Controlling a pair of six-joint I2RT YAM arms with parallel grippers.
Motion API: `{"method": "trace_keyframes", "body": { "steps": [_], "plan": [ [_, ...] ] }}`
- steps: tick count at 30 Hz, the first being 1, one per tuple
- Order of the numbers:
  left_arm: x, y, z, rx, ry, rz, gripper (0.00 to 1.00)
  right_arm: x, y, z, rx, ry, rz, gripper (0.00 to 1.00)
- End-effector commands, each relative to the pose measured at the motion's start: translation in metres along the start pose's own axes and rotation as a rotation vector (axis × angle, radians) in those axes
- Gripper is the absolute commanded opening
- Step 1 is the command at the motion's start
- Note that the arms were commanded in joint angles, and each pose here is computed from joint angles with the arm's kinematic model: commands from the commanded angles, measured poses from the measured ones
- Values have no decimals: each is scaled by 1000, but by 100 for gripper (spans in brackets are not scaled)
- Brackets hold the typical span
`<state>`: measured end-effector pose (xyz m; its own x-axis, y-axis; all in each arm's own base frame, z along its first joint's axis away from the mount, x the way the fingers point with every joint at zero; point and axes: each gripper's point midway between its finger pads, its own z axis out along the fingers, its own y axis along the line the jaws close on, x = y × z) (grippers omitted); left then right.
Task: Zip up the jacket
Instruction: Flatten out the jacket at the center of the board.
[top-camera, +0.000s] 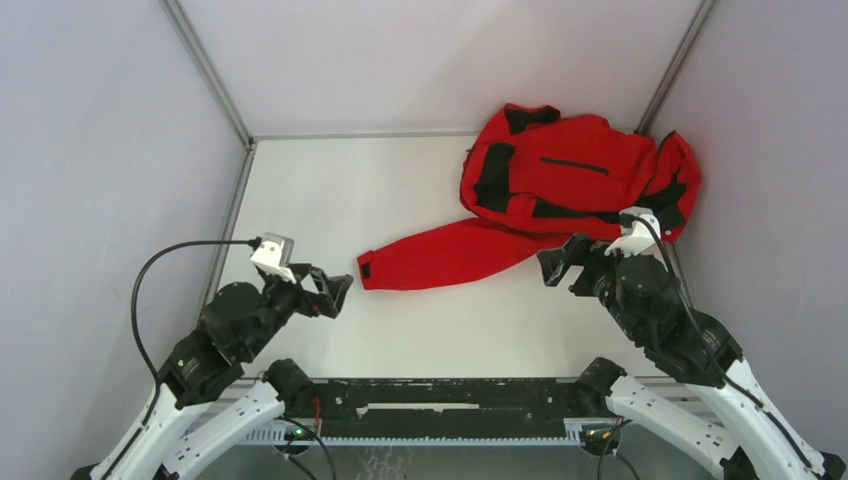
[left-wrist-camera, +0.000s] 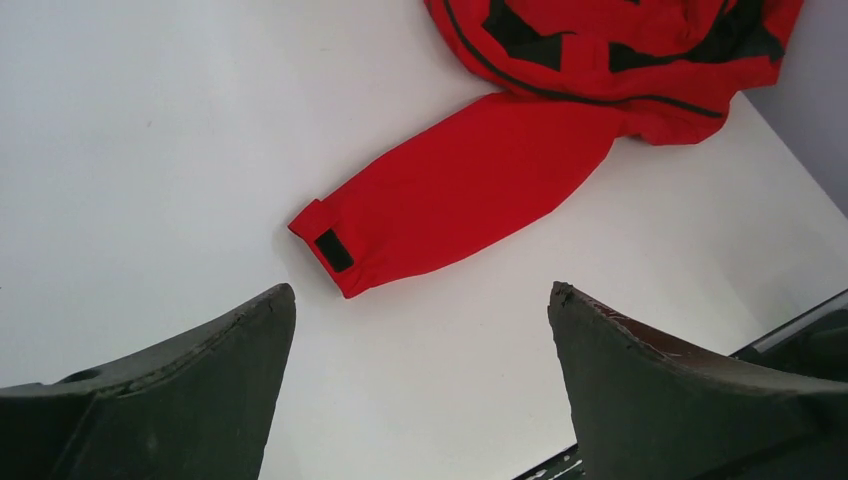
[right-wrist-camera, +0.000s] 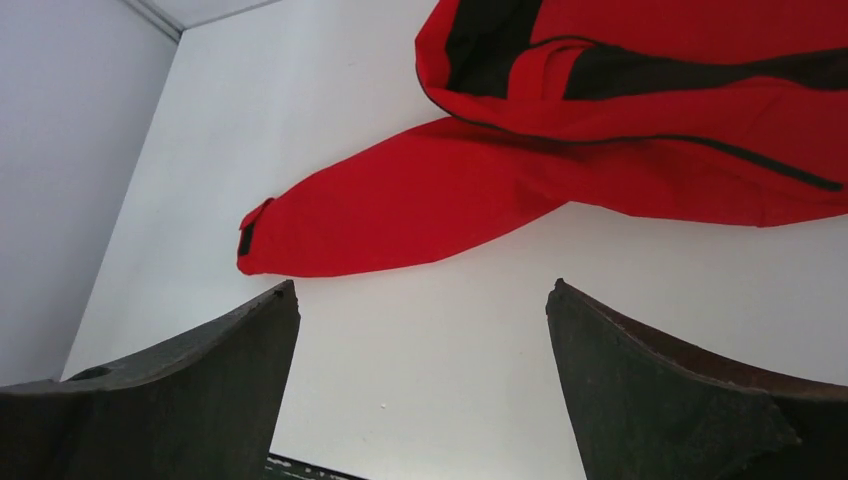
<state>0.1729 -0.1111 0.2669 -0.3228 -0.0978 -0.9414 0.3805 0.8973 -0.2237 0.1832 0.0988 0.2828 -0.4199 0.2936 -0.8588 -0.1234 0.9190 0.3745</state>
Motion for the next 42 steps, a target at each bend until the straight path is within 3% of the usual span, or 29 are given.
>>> {"method": "trace_keyframes", "body": {
  "steps": [1, 16, 27, 42],
  "plan": [
    [-18, -1, -14, 21, -72, -27, 100, -5, -6, 2, 46, 1, -18, 100],
    [-8, 8, -9, -28, -36, -3, 100, 18, -60, 46, 356, 82, -99, 100],
    [-12, 11, -15, -36, -67, -16, 100, 25, -144, 66, 671, 14, 195, 100],
    [-10, 11, -13, -35, -57, -12, 100, 15, -256, 124, 868, -85, 581, 100]
  ]
}}
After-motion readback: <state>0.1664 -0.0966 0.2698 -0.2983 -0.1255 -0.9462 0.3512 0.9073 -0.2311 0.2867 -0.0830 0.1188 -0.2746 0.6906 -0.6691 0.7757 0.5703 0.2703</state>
